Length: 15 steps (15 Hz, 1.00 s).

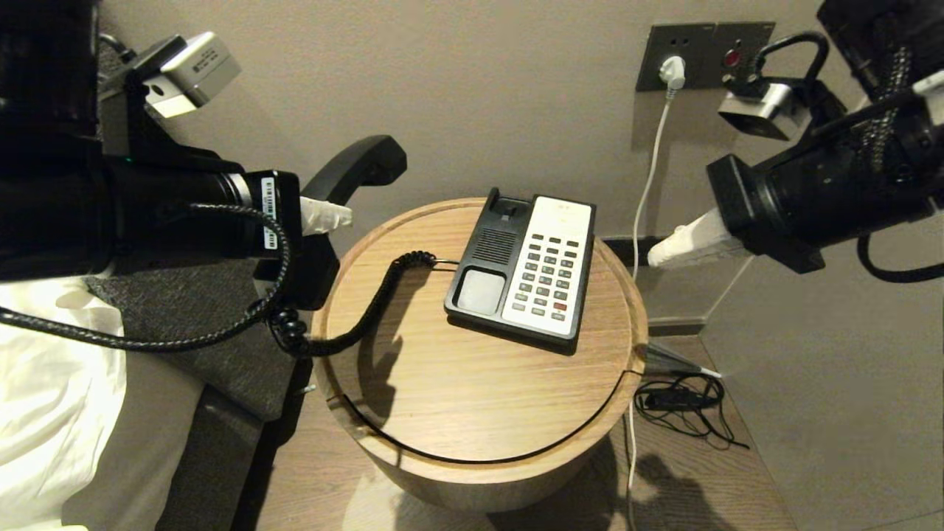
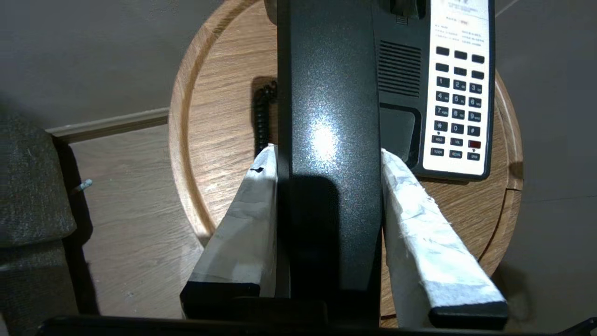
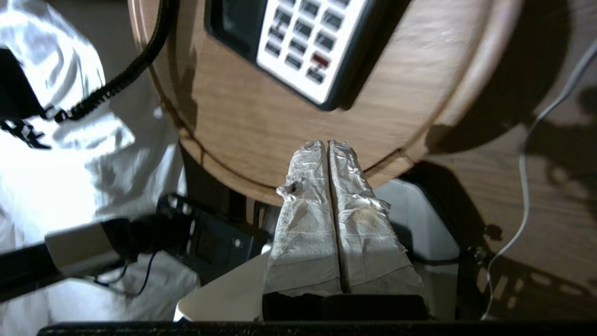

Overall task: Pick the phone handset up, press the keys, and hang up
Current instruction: Dial the number

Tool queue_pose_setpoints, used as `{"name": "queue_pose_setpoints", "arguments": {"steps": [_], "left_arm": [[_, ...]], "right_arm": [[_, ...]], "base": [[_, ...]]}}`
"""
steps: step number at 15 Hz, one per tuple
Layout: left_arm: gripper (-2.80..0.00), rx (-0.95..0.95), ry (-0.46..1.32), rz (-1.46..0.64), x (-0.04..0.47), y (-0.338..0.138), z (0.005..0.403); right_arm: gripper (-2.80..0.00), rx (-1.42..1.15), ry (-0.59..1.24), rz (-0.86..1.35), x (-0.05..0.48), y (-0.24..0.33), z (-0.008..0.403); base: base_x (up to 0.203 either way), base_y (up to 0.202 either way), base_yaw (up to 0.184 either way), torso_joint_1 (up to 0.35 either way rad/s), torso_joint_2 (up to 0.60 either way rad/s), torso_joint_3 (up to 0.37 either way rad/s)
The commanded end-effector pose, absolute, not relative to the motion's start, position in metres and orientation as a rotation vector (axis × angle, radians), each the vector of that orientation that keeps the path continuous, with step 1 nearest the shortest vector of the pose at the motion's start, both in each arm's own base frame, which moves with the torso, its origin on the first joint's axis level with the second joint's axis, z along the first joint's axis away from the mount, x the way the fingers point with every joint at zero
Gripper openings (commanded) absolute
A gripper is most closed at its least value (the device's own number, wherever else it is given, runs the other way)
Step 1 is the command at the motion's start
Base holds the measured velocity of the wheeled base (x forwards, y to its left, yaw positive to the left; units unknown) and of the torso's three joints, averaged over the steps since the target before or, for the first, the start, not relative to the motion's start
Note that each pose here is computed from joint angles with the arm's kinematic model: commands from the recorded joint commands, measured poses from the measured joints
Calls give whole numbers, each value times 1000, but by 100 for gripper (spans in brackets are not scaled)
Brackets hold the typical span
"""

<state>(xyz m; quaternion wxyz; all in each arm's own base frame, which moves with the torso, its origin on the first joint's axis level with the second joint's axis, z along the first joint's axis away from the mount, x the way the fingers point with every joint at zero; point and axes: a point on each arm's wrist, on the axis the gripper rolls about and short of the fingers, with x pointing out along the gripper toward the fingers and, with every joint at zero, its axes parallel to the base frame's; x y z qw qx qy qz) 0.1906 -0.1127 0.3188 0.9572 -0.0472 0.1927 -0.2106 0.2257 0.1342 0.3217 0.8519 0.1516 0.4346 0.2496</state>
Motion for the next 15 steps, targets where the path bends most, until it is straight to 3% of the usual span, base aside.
{"name": "queue_pose_setpoints", "arguments": {"steps": [1,8,15], "left_arm": [[-280,-103,375,-425,187,-110,323],[-280,-120,374,-381,193,-103,323],[-280,-130,387,-334,195,-91,317]], "right_arm": [[-280,307,977,515,242,145,305],[-280,241,1020,519,290,174,263],[-280,207,1065,552,291,187,252]], "base": [[0,0,0,0,0,0],[0,0,0,0,0,0],[0,0,0,0,0,0]]}}
